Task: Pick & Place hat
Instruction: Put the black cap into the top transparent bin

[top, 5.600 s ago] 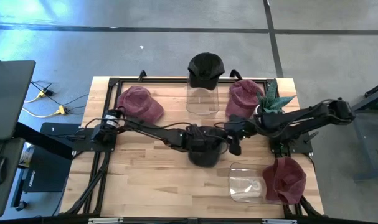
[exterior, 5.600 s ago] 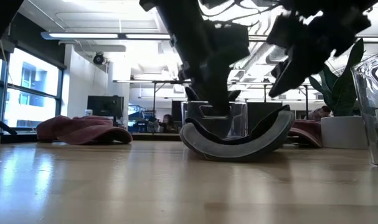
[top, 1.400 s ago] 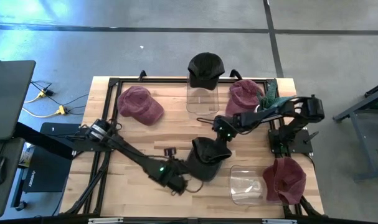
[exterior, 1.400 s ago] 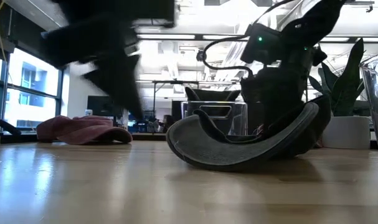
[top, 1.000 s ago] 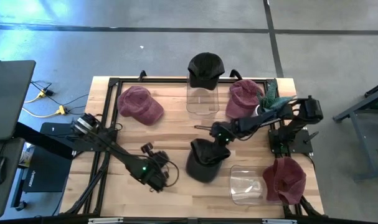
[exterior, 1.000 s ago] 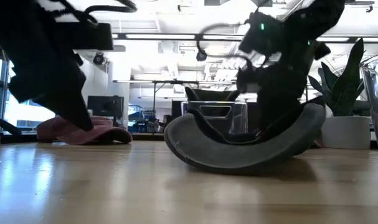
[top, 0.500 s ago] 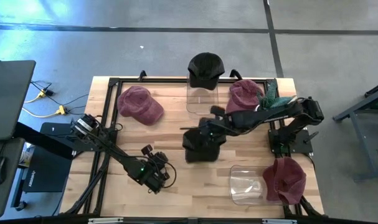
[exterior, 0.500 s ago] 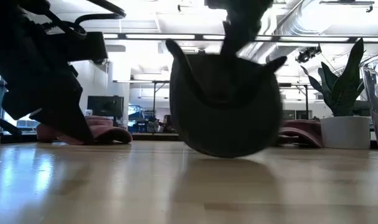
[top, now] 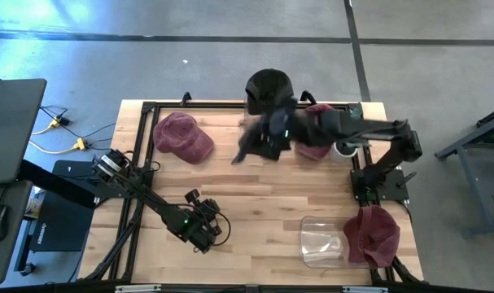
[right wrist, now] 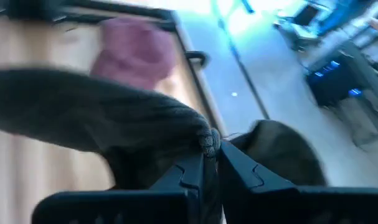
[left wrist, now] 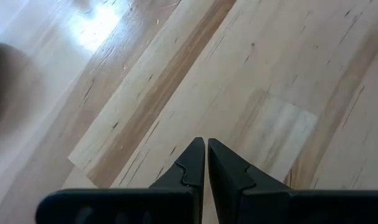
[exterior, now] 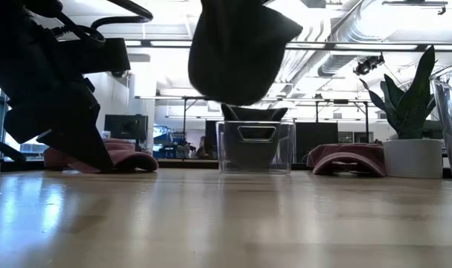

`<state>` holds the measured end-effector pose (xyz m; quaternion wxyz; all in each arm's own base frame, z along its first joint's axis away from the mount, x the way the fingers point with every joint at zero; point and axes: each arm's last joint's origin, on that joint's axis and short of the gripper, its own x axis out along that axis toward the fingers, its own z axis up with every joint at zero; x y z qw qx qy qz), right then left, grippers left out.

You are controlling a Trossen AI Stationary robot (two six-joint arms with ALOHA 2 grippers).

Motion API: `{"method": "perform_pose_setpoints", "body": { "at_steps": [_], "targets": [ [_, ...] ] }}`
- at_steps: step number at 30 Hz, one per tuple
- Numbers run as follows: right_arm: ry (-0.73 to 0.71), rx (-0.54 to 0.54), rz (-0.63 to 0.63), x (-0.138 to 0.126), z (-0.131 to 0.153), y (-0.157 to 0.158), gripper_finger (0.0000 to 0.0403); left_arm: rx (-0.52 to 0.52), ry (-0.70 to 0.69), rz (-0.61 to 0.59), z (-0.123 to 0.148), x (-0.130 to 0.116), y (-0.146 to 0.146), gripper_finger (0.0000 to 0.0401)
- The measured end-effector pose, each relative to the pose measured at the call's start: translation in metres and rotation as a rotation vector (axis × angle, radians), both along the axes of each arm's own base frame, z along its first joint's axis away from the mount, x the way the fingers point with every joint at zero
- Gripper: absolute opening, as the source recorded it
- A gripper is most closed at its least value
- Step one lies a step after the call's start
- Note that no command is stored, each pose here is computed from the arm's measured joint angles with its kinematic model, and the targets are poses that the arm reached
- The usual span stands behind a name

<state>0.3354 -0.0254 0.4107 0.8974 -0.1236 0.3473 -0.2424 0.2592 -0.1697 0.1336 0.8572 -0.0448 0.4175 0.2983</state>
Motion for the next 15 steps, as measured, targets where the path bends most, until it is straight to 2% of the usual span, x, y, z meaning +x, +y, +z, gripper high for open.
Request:
{"method": "perform_pose_setpoints", "body": {
  "at_steps": [6,15],
  "targets": [
    [-0.021,0.013,-0.128,-0.012,0.01,-0.058,0.0022,-0.001,0.0,0.0,0.0,0.0,0.0,0.0014],
    [0.053,0.189,-0.18,-0.013,-0.017,-0.116,0.0025,0.004,0.005,-0.01,0.0,0.0,0.0,0.0014]
  ]
}}
